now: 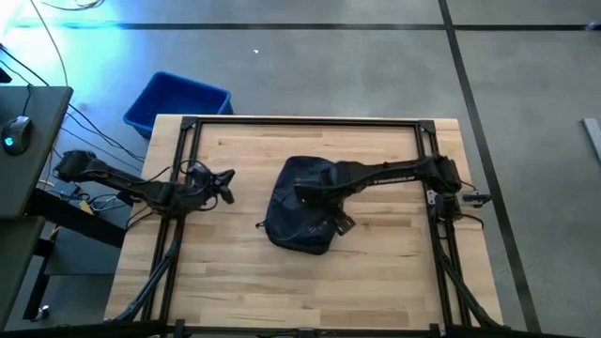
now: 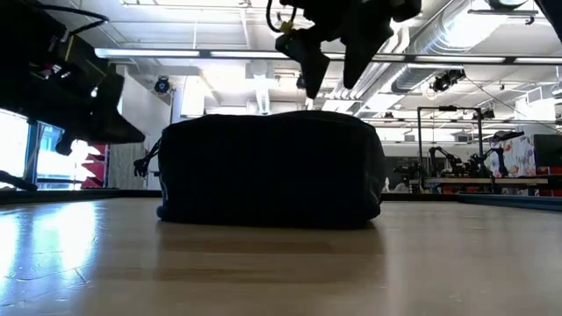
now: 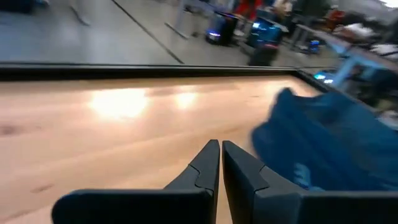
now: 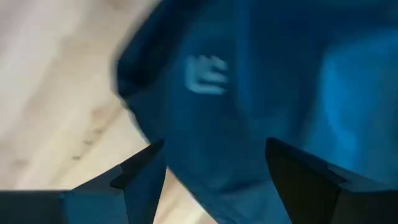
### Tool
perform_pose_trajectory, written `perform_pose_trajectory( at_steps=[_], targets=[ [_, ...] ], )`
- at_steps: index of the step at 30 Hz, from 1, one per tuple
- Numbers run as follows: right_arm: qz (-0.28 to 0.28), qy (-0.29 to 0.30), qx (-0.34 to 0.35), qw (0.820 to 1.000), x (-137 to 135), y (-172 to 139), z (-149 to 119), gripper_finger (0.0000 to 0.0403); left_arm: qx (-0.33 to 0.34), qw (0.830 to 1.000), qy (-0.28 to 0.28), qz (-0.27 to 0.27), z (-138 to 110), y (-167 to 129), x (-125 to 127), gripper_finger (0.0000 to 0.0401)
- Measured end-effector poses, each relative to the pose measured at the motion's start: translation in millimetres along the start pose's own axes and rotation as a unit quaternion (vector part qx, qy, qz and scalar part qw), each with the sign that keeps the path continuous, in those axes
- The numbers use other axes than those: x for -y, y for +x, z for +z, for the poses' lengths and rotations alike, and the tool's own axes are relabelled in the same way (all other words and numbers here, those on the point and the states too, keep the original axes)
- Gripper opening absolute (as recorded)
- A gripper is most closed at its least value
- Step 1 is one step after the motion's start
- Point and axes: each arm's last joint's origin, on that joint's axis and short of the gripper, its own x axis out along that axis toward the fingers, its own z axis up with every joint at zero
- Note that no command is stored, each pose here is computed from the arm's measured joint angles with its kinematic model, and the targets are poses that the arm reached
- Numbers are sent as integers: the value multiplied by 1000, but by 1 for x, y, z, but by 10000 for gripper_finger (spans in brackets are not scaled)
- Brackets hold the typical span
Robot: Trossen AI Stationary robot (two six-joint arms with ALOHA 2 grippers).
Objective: Unpack backpack
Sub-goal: Open the black backpack on the table
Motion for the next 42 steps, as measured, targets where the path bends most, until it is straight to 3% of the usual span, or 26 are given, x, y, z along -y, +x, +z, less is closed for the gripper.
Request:
perform_pose_trajectory(
  at_steps=[3, 10, 13, 16, 20, 23, 25, 28, 32, 38, 42],
  targets=[
    [17, 11, 3, 1000, -1, -1, -1, 245, 36, 998, -49, -2, 8, 3, 7, 0],
    [4, -22, 36, 999, -17, 8, 19, 222, 41, 997, -49, -40, 15, 3, 13, 0],
    [19, -37, -36, 998, -33, 37, 13, 212, 9, 998, 7, -67, 10, 3, 13, 0],
    [35, -63, -107, 992, -59, 69, 3, 199, -49, 986, -40, -152, 8, 2, 18, 0],
    [-49, -56, -142, 987, -88, 103, 2, 175, -66, 978, -63, -189, 9, 1, 22, 0],
    [-121, -19, -95, 988, -106, 116, 14, 154, -99, 966, -66, -228, 6, -3, 24, 0],
    [-137, 20, -39, 990, -115, 116, 27, 136, -128, 954, -75, -259, 3, -7, 27, 0],
    [-126, 95, 61, 986, -123, 107, 51, 108, -163, 941, -80, -286, -3, -16, 30, 0],
    [-94, 164, 214, 958, -119, 81, 85, 79, -170, 941, -88, -279, -10, -26, 33, 0],
    [-125, 206, 287, 927, -104, 32, 107, 75, -169, 944, -130, -250, -18, -34, 35, 0],
    [-157, 224, 291, 917, -91, 12, 108, 95, -182, 942, -131, -250, -23, -35, 36, 2]
  ],
)
